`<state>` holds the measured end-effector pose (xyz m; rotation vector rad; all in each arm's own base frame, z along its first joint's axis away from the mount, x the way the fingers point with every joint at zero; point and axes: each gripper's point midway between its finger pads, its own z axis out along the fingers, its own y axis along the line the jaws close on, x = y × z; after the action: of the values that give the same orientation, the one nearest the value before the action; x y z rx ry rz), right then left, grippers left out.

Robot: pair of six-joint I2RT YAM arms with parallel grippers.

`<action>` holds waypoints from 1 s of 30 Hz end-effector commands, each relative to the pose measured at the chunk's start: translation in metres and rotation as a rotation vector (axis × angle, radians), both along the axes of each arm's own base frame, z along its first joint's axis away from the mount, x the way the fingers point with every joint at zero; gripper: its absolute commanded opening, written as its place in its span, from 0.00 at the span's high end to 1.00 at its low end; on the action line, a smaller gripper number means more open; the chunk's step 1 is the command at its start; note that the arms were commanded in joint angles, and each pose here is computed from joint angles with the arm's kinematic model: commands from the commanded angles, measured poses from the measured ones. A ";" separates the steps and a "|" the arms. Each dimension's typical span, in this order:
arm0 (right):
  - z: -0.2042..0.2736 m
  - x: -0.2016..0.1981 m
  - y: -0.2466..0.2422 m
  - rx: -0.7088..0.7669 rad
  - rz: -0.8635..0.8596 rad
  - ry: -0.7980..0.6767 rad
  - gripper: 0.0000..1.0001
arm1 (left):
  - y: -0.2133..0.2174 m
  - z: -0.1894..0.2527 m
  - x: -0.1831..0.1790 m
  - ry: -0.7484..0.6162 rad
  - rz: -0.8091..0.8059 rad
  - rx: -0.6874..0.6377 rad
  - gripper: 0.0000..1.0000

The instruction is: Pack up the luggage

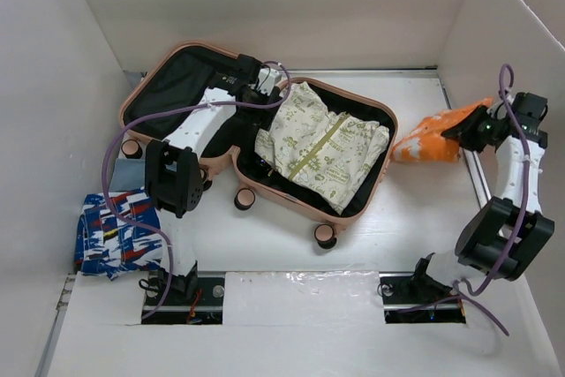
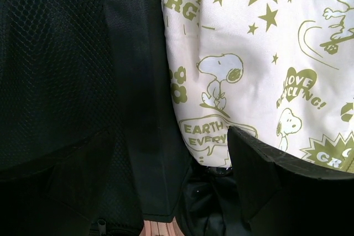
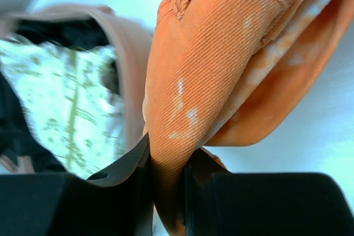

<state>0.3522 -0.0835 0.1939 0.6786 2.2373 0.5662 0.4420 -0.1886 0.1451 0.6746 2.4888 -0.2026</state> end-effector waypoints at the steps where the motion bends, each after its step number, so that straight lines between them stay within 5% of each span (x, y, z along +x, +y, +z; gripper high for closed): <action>1: 0.111 0.022 0.004 -0.041 0.005 -0.303 1.00 | 0.002 0.037 -0.002 -0.074 -0.009 -0.026 0.21; 15: 0.236 0.059 0.038 0.007 -0.011 -0.598 1.00 | 0.017 0.029 0.000 -0.042 -0.005 -0.004 0.21; 25: 0.323 0.097 0.213 0.167 0.262 -0.865 1.00 | 0.074 0.070 0.027 -0.094 0.127 -0.008 0.20; 30: 0.287 0.089 0.300 0.250 0.392 -0.840 1.00 | 0.079 0.070 0.018 -0.088 0.131 -0.013 0.20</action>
<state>0.4552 0.1908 0.4217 0.1473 1.7523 1.0356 0.4770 -0.1082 0.1984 0.4813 2.4475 -0.1246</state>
